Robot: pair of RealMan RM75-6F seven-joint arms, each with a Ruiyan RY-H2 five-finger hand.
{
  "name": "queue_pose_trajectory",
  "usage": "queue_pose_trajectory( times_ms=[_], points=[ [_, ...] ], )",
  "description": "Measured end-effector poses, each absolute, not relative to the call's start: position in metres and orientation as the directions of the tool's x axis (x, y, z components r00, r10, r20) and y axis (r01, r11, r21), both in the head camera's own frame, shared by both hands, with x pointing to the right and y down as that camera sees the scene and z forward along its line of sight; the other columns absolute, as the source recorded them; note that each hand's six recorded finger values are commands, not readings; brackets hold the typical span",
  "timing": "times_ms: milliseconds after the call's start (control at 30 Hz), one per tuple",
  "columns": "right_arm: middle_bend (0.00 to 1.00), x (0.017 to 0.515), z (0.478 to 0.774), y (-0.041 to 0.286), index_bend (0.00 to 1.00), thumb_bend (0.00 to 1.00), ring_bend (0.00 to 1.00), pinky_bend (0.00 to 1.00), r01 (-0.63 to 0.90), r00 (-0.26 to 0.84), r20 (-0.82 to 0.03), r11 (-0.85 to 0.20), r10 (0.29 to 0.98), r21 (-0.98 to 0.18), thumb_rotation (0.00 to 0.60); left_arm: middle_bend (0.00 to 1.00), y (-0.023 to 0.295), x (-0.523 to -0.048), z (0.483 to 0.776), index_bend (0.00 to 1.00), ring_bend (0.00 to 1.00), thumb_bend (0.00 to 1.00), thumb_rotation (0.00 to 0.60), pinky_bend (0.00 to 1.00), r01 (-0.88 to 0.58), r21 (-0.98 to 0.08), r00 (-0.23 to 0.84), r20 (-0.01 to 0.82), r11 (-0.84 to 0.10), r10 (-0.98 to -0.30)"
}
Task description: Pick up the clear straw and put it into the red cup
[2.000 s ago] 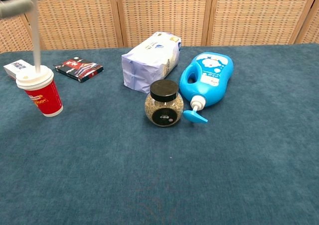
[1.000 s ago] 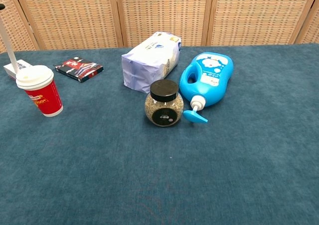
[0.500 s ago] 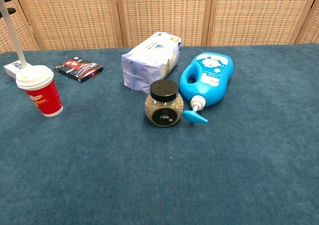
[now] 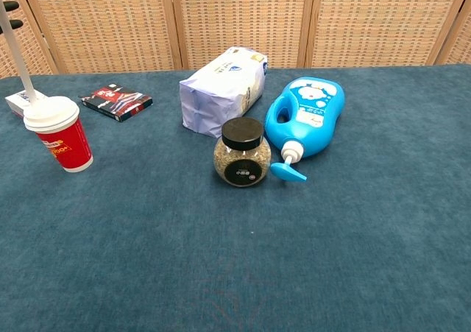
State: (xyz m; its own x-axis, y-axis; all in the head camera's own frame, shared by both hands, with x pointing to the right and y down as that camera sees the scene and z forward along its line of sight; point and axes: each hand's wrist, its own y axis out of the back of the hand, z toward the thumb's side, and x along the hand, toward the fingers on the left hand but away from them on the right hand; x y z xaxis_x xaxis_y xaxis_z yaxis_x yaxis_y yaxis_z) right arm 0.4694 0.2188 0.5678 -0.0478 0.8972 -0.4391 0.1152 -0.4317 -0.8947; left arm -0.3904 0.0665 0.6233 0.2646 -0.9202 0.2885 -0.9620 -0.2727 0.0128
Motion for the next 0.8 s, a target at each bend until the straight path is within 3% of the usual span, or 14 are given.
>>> queue_pose_trajectory(
  times_ms=[800],
  points=[
    [0.00,0.469,0.569,0.218,0.00,0.00,0.00,0.00,0.116,-0.046,-0.444,-0.437,0.895,-0.892,0.600,0.00,0.076,-0.397,0.647,0.59,0.00,0.43,0.600,0.00,-0.966,0.025,0.250,0.340,-0.258,-0.907]
  ],
)
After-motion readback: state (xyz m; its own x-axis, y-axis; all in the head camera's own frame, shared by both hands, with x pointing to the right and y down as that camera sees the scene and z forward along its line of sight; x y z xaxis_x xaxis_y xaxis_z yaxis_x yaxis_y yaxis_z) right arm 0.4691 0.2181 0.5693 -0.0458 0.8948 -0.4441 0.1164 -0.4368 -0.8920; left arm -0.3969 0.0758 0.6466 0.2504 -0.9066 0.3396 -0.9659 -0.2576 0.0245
